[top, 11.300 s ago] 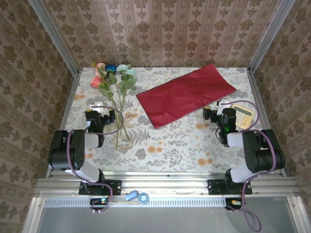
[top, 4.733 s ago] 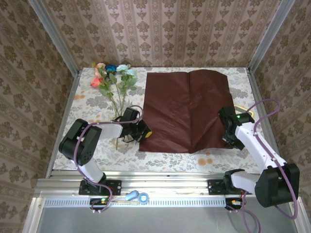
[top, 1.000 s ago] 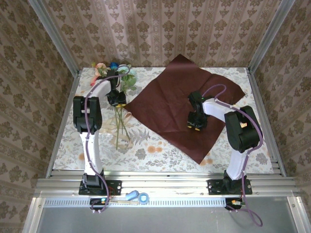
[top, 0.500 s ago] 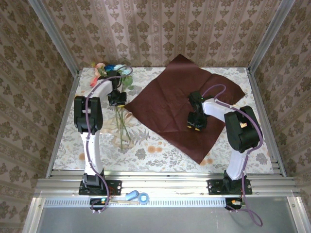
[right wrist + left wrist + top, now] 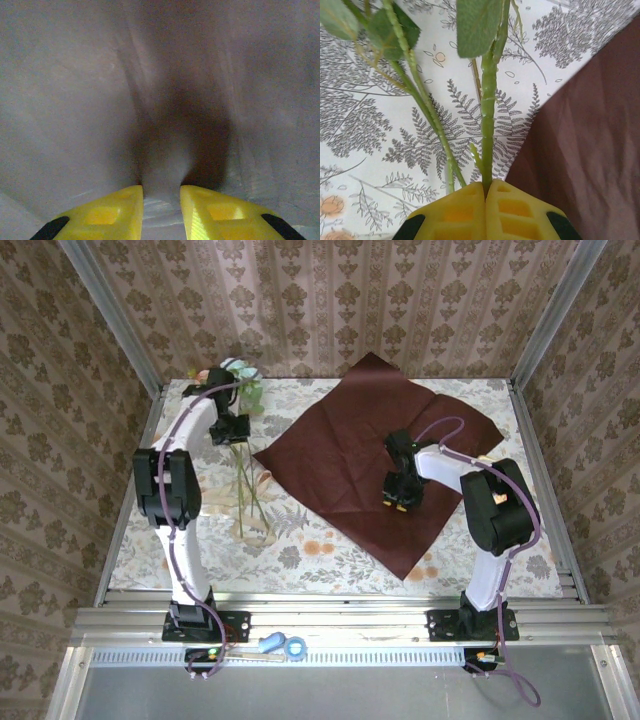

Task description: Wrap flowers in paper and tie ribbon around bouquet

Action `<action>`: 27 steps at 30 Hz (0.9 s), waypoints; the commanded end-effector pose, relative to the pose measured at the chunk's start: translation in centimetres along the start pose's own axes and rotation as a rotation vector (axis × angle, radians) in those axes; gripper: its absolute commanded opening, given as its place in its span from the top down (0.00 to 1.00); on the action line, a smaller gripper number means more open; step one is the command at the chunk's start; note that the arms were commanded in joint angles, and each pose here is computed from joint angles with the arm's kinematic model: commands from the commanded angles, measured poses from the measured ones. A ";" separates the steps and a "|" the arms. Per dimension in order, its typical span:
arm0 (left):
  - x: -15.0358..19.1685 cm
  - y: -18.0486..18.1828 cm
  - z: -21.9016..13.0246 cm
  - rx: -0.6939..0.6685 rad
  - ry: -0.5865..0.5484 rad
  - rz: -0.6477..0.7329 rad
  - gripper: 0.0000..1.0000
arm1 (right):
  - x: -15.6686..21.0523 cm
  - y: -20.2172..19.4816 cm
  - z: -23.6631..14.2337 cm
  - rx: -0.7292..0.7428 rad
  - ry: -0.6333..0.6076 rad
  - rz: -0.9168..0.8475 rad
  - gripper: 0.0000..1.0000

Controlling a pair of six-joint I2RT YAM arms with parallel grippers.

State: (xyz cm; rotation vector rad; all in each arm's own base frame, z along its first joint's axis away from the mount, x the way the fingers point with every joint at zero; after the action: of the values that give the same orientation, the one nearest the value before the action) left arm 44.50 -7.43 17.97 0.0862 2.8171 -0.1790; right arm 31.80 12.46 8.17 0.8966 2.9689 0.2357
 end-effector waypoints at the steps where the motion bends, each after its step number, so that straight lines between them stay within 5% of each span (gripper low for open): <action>1: -0.9 -1.3 -5.0 0.102 -0.104 -0.052 1.00 | 3.0 -0.7 2.4 0.010 0.124 0.102 0.72; 10: -1.7 -13.7 -6.6 0.582 -0.245 -0.050 1.00 | 7.1 0.9 1.9 -0.051 0.192 0.160 0.72; 18: -3.2 -25.1 -1.3 0.887 -0.304 0.010 1.00 | 8.8 -0.8 1.1 -0.049 0.224 0.181 0.71; 27: -2.9 -28.3 6.2 0.831 -0.232 -0.031 1.00 | 9.5 -2.1 2.2 -0.079 0.227 0.230 0.71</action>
State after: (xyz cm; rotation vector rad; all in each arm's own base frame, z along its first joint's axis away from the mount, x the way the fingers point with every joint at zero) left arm 45.55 -35.94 14.03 0.2263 2.4333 -1.2326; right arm 24.73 17.17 7.76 1.1703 2.9761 0.6139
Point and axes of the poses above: each hand's point on the last joint's axis, 136 mm out from that joint toward the fingers, its own z axis out along the fingers, its own y axis along the line the jaws close on, x = y × z, the point moved 7 cm from there along -z, back along the fingers, and after that the axes turned 7 degrees about z, right-handed, at the moved point
